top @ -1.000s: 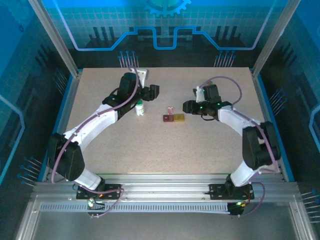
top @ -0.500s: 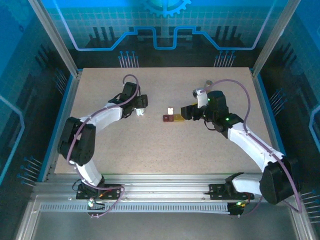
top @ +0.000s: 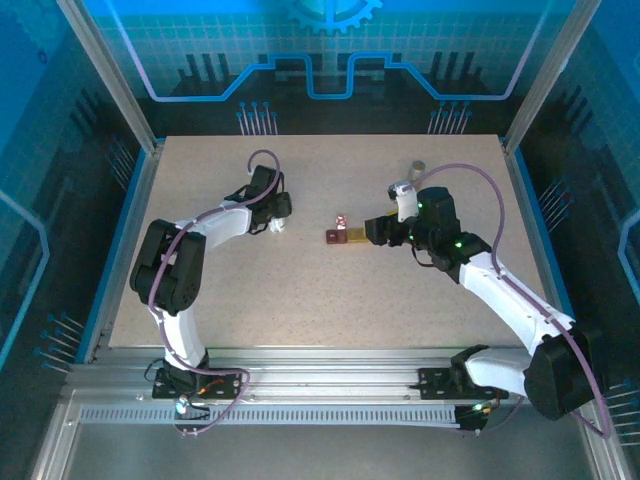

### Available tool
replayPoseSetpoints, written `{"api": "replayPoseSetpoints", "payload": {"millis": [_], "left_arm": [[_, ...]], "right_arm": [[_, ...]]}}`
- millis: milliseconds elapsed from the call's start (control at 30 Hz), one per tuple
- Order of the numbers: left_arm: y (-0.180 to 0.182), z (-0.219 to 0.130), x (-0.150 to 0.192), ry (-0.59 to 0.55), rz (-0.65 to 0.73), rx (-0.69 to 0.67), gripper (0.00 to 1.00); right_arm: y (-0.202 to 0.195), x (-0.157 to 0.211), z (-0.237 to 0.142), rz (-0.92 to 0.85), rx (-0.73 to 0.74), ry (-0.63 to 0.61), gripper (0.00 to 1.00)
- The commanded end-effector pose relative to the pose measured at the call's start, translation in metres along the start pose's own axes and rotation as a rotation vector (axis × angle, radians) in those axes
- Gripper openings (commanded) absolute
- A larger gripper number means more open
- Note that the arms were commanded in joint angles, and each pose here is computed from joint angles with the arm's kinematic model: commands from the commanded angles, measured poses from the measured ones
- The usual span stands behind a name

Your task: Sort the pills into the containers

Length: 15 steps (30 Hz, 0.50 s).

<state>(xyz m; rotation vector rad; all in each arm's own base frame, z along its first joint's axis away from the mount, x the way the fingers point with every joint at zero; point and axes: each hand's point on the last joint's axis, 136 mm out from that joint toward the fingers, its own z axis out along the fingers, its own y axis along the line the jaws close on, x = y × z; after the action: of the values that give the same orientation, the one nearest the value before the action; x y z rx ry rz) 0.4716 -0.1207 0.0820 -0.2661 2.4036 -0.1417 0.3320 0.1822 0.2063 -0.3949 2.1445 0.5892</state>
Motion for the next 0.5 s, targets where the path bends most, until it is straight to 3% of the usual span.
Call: {"api": "replayPoseSetpoints", "payload": {"millis": [0, 267, 467], "left_arm": [[0.006, 0.001, 0.012, 0.026, -0.007, -0.003, 0.48], [0.003, -0.036, 0.008, -0.070, 0.088, -0.033, 0.42], [-0.038, -0.093, 0.009, -0.156, 0.202, 0.042, 0.41]], "right_arm": [[0.004, 0.001, -0.003, -0.010, 0.001, -0.002, 0.69], [0.007, 0.001, -0.005, -0.013, 0.002, -0.002, 0.69], [0.005, 0.001, -0.013, -0.005, 0.022, -0.016, 0.69]]}}
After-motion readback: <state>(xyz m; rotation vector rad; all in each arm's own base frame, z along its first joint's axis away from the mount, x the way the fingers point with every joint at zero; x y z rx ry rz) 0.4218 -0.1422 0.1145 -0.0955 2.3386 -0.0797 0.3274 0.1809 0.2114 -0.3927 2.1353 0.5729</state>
